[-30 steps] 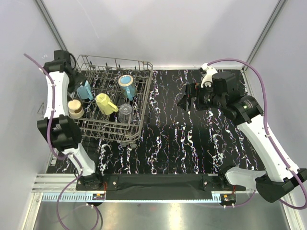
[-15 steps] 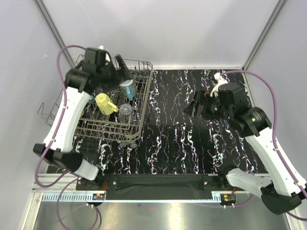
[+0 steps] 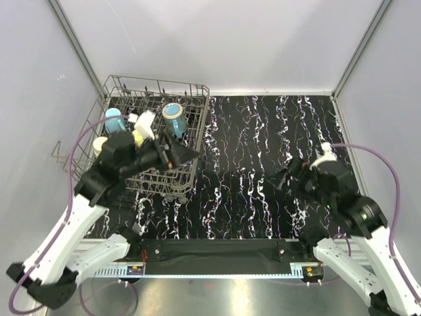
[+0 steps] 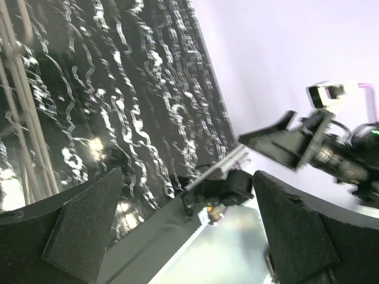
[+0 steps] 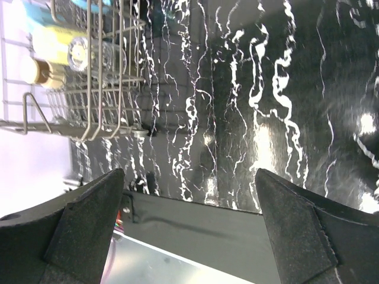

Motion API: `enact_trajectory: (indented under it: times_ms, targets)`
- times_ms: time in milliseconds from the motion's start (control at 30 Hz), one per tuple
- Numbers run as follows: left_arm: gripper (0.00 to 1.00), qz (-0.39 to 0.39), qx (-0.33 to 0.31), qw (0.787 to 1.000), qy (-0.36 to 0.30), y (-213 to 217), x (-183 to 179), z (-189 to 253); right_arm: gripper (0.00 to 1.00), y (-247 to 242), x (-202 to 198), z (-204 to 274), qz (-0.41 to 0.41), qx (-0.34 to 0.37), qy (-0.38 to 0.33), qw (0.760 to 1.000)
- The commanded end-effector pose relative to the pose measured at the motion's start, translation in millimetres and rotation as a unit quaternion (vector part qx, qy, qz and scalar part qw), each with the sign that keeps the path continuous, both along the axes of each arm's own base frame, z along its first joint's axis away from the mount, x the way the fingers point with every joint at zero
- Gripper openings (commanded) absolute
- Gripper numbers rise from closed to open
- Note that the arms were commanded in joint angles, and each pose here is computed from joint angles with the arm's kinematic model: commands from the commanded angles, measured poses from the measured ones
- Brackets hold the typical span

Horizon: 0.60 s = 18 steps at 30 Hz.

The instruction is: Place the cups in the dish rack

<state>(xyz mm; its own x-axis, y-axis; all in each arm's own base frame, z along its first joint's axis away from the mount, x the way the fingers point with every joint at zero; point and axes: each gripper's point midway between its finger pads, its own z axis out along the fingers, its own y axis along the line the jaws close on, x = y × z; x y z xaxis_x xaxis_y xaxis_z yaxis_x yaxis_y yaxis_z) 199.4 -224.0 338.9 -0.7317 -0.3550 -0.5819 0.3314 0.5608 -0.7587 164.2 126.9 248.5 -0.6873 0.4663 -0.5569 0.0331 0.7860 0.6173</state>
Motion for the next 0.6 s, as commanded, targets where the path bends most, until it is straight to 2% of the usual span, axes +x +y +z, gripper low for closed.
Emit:
enact_trajectory:
  times_ms: [0, 67, 100, 167, 233, 567]
  targets:
    - [0.99, -0.004, -0.092, 0.996, -0.021, 0.2, -17.6, 7.4, 1.00, -13.3, -8.0, -14.3, -0.064, 0.042, 0.005, 0.997]
    - [0.99, 0.002, -0.138, 0.989, -0.045, 10.1, -32.8, 16.1, 1.00, -14.1, -16.4, -39.3, -0.088, 0.063, 0.045, 0.993]
    - [0.99, 0.014, -0.151, 0.988, -0.018, 11.6, -33.8, -1.7, 1.00, -16.6, -22.3, -44.8, -0.098, 0.078, 0.051, 0.991]
    - [0.99, 0.016, -0.182, 0.983, -0.033, 19.4, -45.6, 3.2, 1.00, -18.1, -27.6, -68.9, -0.132, 0.099, 0.092, 0.982]
    - [0.99, 0.021, -0.183, 0.983, -0.021, 21.8, -48.2, -9.6, 0.99, -20.7, -32.8, -81.8, -0.147, 0.109, 0.107, 0.977]
    - [0.99, 0.018, -0.162, 0.986, 0.017, 26.4, -61.0, -39.6, 1.00, -30.8, -42.3, -80.6, -0.162, 0.142, 0.077, 0.973]
